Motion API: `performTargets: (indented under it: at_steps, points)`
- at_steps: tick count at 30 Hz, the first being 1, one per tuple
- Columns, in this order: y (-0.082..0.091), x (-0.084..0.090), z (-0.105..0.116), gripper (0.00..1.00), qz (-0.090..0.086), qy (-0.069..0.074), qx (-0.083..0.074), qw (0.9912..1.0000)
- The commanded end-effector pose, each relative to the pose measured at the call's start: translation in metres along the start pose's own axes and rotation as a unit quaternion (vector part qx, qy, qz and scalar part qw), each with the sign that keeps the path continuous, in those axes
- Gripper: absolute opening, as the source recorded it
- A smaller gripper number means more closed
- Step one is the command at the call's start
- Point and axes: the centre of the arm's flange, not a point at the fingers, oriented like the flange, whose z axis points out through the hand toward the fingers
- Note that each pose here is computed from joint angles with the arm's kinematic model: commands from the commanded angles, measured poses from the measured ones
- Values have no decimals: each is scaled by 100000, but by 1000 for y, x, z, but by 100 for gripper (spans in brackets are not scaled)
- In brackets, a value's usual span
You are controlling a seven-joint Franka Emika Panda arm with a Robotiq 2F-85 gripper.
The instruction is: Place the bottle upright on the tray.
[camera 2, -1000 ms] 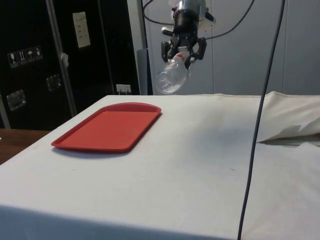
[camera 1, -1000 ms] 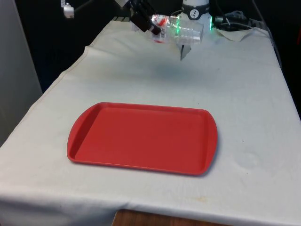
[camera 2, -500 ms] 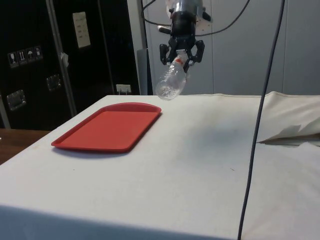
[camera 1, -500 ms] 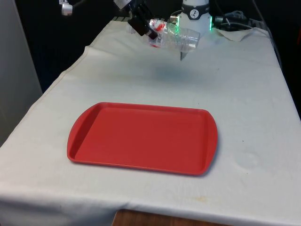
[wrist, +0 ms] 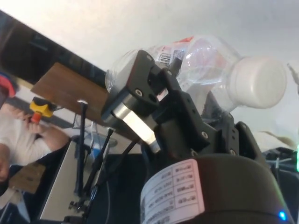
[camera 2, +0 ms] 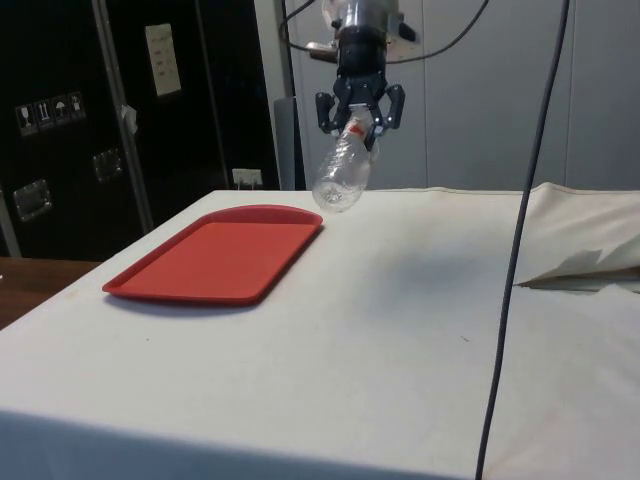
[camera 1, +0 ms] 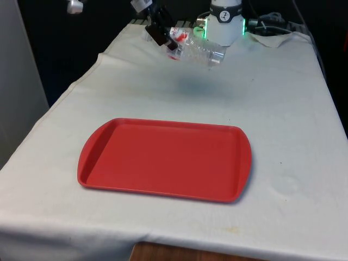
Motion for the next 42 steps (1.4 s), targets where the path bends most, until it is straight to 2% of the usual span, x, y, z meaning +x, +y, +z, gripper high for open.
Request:
performTargets:
  at_steps: [1, 3, 4, 5, 12, 13, 14, 19, 20, 21, 22, 23, 30, 31, 32, 33, 37, 38, 39, 42]
  points:
    - [-2, -1, -1, 34, 166, 1116, 200, 99993]
    - [-3, -2, -1, 34, -4, 1786, 218, 99984]
    - [-2, 0, 0, 34, -66, 991, -31, 99995]
    - [-4, -2, -1, 34, -27, 2112, 171, 99978]
    - [-8, -5, -3, 34, -216, 4301, -99, 99907]
    - [-8, -3, -2, 34, -270, 3569, -377, 99935]
    - [-9, -5, -3, 34, -210, 4517, -142, 99898]
    - [-11, -5, -8, 34, -290, 6164, -459, 99808]
    - [-11, -6, -8, 34, -371, 6371, -544, 99795]
    - [-10, -5, -6, 34, -476, 5470, -832, 99846]
    - [-12, -6, -9, 34, -367, 6617, -543, 99779]
    - [-12, -6, -11, 34, -342, 7110, -671, 99744]
    - [-13, -8, -19, 34, -491, 8612, -948, 99623]
    - [-13, -6, -16, 34, -573, 7886, -1243, 99679]
    - [-13, -8, -20, 34, -498, 8830, -1043, 99603]
    - [-14, -9, -23, 34, -590, 9198, -1091, 99568]
    - [-14, -10, -29, 34, -680, 9987, -1147, 99491]
    - [-14, -9, -26, 34, -833, 9373, -1421, 99546]
    - [-15, -10, -31, 34, -733, 10367, -1144, 99452]
    - [-16, -11, -35, 34, -848, 10963, -1249, 99386]
